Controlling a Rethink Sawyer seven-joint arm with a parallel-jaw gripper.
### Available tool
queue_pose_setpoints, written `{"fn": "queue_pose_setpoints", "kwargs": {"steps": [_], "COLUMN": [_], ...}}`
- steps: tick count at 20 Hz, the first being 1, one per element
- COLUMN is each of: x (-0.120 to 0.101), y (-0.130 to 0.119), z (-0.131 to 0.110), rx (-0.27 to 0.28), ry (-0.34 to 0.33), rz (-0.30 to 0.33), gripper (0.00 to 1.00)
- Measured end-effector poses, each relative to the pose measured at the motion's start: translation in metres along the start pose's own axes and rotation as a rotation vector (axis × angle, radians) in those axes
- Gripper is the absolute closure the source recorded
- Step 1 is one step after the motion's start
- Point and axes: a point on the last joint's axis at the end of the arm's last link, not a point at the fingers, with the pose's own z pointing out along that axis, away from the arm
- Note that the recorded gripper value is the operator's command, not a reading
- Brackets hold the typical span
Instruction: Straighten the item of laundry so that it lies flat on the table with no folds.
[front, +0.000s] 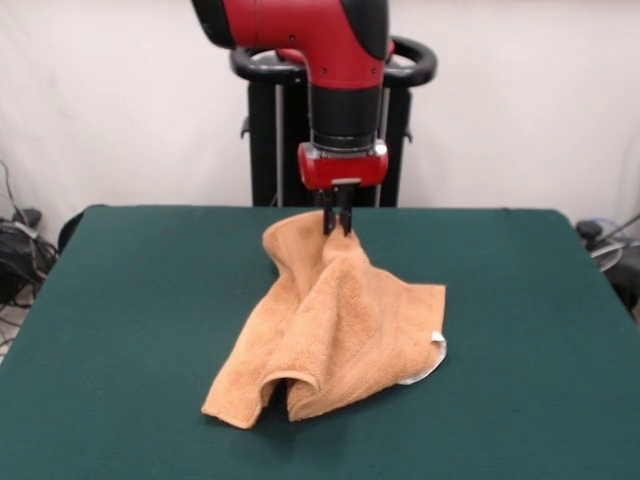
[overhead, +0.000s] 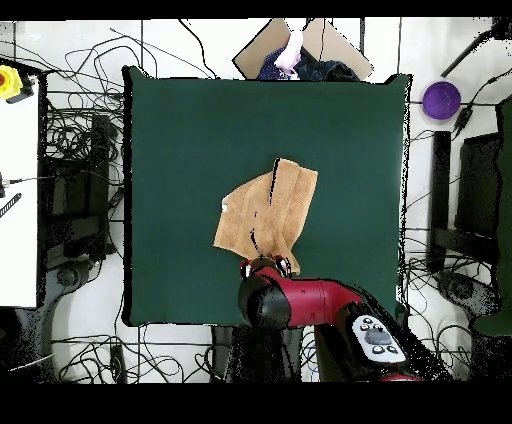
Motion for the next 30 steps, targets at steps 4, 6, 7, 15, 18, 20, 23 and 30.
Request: {"fn": "queue_pose_setpoints", "kwargs": {"steps": [4, 6, 7, 15, 18, 20, 23, 30], "x": [-0.0007, -0.0008, -0.0008, -0.0009, -0.0012, -0.0014, -0.0014, -0.0026], "y": [-0.0001, -0.0002, -0.0001, -0.0002, -0.0003, -0.0003, -0.0003, -0.0011], "z": [-0.0009, -0.0012, -0.0013, -0.0014, -0.0015, -0.0015, -0.0015, -0.0029], "rx": [-0.001, -0.001, -0.001, -0.001, -0.001, -0.001, -0.001, 0.002], "ry": [0.010, 0.014, 0.014, 0.014, 0.014, 0.014, 0.014, 0.010], "rz": [0.010, 0.012, 0.012, 0.012, 0.015, 0.016, 0.016, 0.016], "gripper": [1.00, 1.00, 1.00, 1.00, 1.00, 1.00, 1.00, 1.00]}}
